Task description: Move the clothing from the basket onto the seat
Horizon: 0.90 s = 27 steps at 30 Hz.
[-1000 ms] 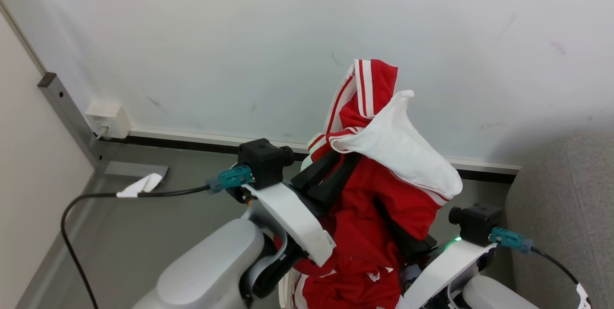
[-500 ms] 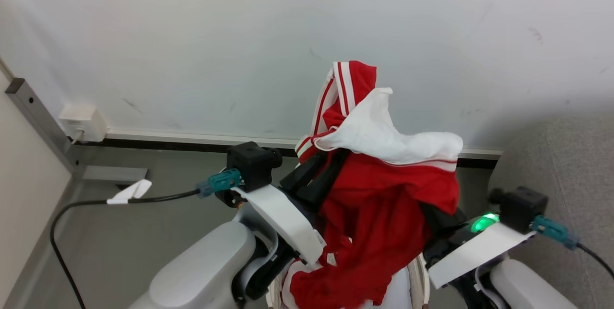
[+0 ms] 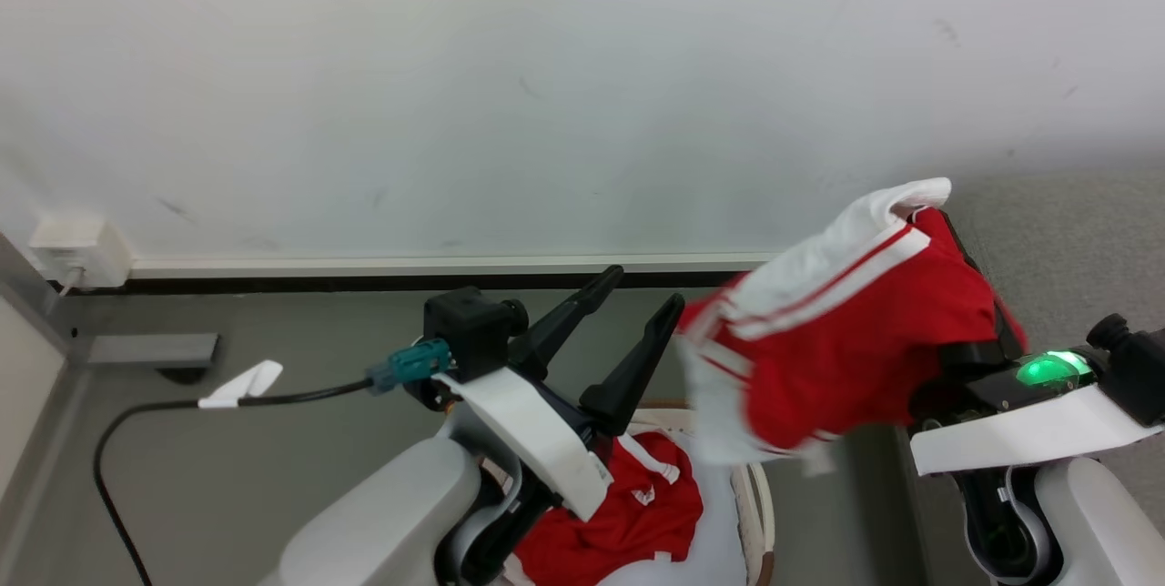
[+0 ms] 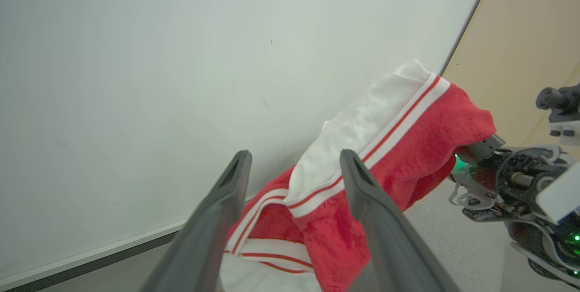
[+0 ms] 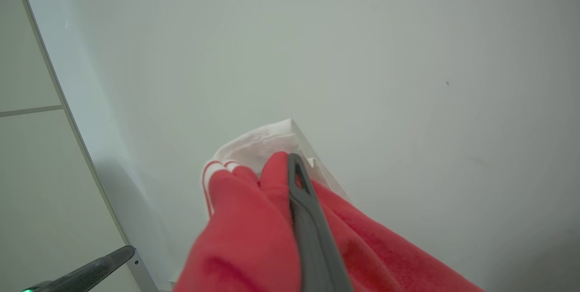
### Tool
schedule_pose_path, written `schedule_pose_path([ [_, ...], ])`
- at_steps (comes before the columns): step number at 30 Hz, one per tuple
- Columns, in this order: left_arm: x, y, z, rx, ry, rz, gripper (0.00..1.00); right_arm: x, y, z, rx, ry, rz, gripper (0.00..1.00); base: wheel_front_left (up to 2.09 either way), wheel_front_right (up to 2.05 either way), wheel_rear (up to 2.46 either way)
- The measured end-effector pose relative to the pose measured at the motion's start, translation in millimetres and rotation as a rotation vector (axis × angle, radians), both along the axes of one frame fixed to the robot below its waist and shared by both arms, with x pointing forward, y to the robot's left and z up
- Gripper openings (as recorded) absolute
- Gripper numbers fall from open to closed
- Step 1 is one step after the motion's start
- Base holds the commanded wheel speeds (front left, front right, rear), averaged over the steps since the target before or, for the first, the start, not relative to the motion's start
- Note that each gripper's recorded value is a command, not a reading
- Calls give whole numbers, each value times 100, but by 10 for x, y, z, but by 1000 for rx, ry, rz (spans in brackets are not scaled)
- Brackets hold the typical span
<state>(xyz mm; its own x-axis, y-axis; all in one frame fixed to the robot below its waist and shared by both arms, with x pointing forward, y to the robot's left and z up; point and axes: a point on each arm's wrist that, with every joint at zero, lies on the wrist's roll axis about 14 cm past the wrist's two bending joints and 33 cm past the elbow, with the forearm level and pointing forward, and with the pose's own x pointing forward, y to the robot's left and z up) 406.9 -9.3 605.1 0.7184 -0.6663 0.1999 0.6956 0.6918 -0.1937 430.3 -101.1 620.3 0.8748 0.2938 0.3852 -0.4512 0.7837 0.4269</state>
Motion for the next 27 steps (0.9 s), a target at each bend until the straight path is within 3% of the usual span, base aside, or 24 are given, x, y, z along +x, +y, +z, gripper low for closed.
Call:
schedule_pose_path([
  [9,-91,-330,-138,2,17,-93,100,-130,-535,125,-43,-54,-148,0,0,0,0],
  [27,-332,-1180,-260,32,-57,-363,100,-814,-1540,-37,-108,-9,-445,0,0,0,0],
])
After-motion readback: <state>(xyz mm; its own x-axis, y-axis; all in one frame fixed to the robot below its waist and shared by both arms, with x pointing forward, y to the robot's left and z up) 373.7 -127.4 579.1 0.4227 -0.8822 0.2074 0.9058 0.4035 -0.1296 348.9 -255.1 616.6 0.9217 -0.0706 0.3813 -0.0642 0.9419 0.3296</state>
